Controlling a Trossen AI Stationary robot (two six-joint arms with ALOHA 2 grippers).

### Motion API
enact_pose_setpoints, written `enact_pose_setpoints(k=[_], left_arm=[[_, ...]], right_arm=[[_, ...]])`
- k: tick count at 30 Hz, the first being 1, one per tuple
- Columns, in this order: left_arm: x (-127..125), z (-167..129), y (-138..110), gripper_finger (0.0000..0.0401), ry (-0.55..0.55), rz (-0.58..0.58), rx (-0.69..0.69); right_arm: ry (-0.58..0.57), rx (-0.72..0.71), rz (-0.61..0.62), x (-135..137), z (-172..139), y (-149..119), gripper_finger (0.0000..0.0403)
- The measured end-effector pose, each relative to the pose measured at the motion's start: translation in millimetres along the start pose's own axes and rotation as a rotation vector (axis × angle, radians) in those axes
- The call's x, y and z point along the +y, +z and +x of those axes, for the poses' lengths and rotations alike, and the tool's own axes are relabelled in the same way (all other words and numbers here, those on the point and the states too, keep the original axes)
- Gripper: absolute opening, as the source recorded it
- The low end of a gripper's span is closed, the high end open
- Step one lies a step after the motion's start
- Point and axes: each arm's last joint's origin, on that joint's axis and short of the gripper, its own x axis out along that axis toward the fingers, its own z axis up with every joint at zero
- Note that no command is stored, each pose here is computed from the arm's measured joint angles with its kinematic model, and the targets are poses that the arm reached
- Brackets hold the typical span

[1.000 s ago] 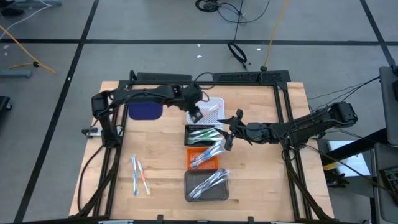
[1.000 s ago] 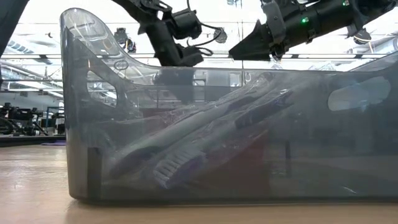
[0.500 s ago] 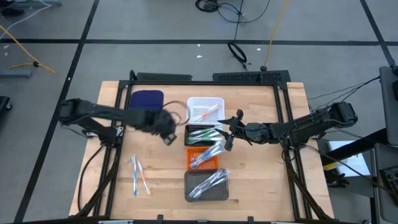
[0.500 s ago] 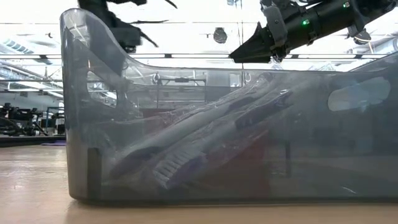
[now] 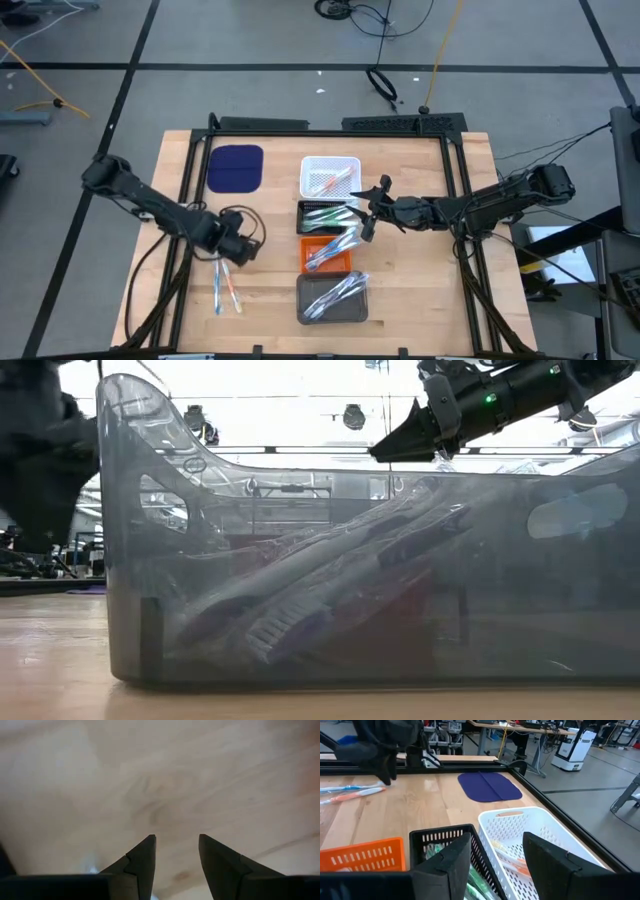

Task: Pick & Place Toothbrushes
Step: Put the orange toothbrush into the white basket

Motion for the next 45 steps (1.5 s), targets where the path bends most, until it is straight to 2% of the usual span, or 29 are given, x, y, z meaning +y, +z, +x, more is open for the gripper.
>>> enact_pose_setpoints(k=[6, 20, 25, 32, 38, 45], left_arm=[[10, 8, -16, 0.0152, 0.049, -0.12, 0.064], [14, 5, -36, 0.0152, 0.088, -0.259, 0.16], [13, 8, -39, 0.0152, 0.109, -0.258, 0.158], [9, 22, -46, 0.0152, 0.21, -0.257, 0.21], [1, 26, -48, 0.0152, 0.149, -0.243, 0.202], [3, 27, -48, 0.0152, 0.171, -0.26, 0.21]], right_arm=[[0.0, -0.001, -0.009, 0, 0, 0, 0.0171], [-0.001, 0.019, -0.037, 0, 0, -2, 0.0171], [0.0, 0.021, -0.038, 0, 0, -2, 0.0171], [0.0, 0.02, -0.037, 0, 0, -2, 0.0171], [0.0, 0.019, -0.037, 0, 0, -2, 0.0171], [0.0, 0.019, -0.037, 0, 0, -2, 0.0171]])
